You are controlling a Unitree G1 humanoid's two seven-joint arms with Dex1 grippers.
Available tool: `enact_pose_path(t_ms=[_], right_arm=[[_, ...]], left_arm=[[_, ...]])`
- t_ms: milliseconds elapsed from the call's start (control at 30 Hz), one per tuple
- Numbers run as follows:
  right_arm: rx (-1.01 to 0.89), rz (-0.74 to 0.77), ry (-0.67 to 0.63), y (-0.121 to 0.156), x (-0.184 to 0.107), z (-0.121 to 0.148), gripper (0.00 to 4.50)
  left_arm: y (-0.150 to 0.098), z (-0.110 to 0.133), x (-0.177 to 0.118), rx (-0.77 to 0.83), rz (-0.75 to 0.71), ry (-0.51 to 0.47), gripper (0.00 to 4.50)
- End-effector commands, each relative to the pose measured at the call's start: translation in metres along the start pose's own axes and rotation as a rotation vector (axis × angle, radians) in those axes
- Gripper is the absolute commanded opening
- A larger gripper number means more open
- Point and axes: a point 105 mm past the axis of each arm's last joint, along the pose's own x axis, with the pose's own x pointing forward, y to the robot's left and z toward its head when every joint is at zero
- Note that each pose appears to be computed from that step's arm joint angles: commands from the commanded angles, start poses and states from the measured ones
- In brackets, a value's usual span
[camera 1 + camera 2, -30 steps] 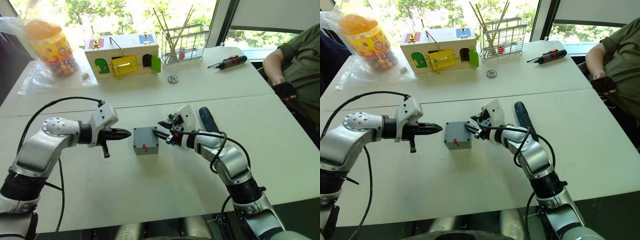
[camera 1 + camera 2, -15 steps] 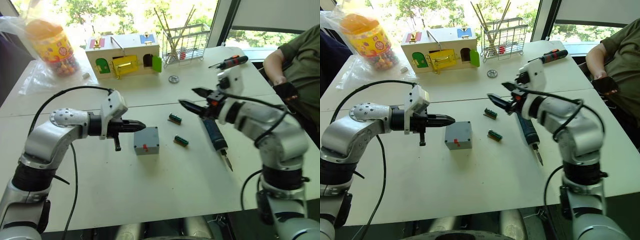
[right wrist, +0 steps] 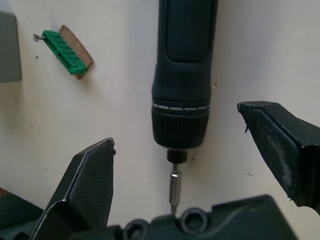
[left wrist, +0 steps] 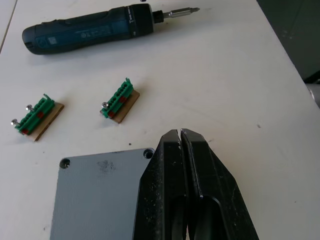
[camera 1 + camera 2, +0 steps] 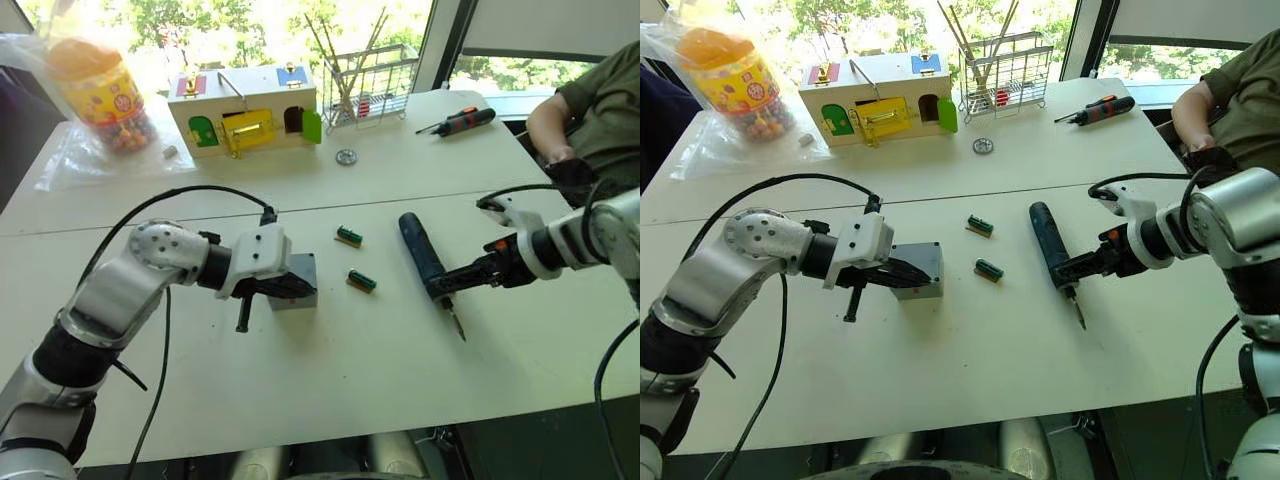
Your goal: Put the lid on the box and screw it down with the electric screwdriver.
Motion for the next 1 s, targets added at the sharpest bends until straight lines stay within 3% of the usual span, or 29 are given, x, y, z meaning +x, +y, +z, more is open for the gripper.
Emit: enact_pose_path(t_ms=[33, 300, 467, 567, 700, 767, 1000], right_arm=[[0.019, 0.013, 0.014, 0.002, 0.004, 0.008, 4.45], [0.063, -0.091, 0.160, -0.009, 0.040, 0.007, 4.45], [-0.071, -0.107, 0.275, 0.000, 0.058, -0.004, 4.45], [-0.131, -0.109, 0.346, 0.000, 0.064, -0.019, 3.75], [-0.150, -0.128, 0.382, -0.008, 0.066, -0.028, 2.30], [-0.157, -0.137, 0.384, -0.012, 0.066, -0.027, 1.84], [-0.129, -0.142, 0.370, -0.037, 0.054, -0.034, 1.83]], left_arm=[[-0.004, 0.007, 0.004, 0.037, 0.007, -0.017, 0.00], [-0.004, 0.001, 0.011, 0.007, 0.057, -0.028, 0.00], [-0.004, -0.002, 0.016, -0.002, 0.079, -0.035, 0.00], [-0.002, -0.002, 0.019, -0.006, 0.098, -0.045, 0.00], [-0.003, -0.004, 0.022, -0.017, 0.119, -0.048, 0.00], [-0.003, -0.005, 0.023, -0.022, 0.125, -0.047, 0.00], [0.005, -0.011, 0.020, -0.033, 0.164, -0.032, 0.00]])
